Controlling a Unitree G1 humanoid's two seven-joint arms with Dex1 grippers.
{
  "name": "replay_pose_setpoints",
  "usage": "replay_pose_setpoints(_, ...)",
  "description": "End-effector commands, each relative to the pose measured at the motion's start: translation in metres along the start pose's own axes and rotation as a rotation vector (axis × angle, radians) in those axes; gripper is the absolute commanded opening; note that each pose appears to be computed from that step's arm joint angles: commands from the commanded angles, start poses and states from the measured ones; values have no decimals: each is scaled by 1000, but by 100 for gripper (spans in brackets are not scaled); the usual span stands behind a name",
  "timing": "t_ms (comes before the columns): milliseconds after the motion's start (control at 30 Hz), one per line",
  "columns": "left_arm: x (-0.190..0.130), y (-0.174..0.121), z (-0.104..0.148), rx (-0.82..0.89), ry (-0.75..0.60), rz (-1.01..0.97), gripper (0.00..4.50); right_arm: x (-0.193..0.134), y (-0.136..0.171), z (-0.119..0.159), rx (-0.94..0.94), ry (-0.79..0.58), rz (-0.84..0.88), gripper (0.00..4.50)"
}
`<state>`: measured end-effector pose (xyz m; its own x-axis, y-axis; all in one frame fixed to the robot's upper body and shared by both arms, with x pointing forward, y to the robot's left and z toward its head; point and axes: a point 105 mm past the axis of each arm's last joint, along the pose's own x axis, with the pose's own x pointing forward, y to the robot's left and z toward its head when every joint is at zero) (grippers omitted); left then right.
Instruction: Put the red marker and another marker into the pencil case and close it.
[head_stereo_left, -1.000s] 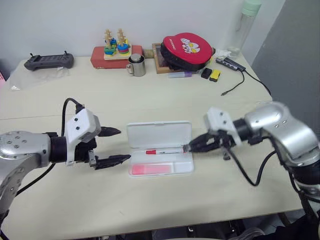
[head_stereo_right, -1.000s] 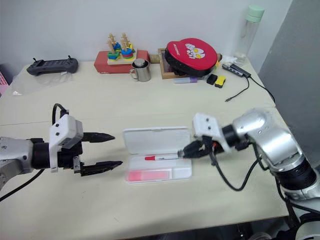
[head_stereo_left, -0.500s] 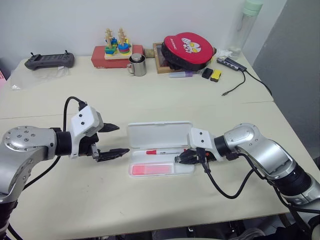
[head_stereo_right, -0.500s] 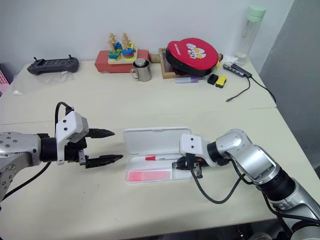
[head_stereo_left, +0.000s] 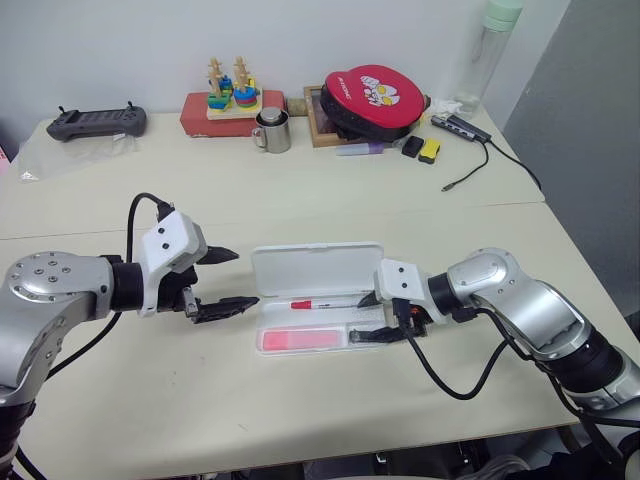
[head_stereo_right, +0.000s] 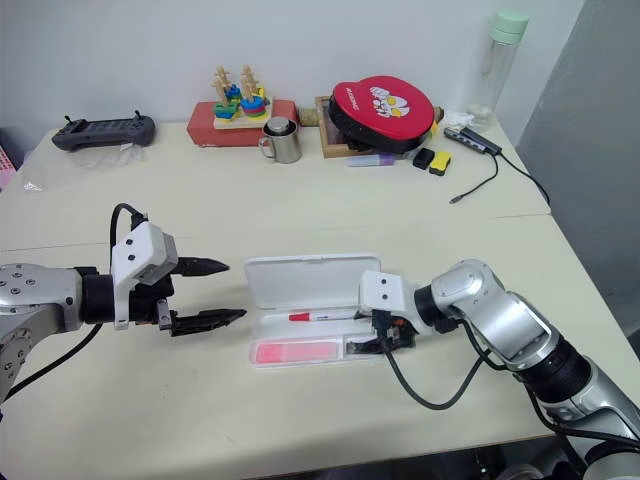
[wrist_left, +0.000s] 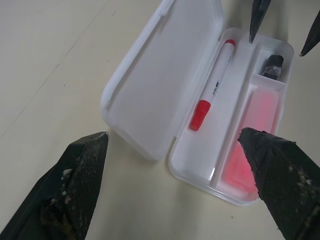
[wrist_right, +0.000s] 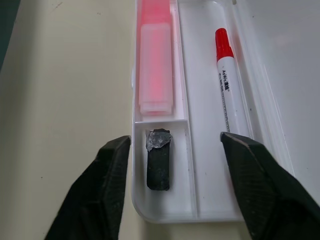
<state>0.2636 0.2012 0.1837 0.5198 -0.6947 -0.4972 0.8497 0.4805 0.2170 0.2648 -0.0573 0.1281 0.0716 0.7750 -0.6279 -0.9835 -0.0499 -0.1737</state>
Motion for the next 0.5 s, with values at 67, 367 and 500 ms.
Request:
replay_pose_setpoints(67,-3,2,8,26,-25,19,450,-14,-7,12,-36,-24,-42,424)
replay_pose_setpoints(367,-13,5,11,-2,-46,46,450,-50,-17,21,-67,-15,-84,446)
replay_pose_setpoints(500,-27,8,17,-27,-84,89,450,-73,-30,6,-79,49,-118,392)
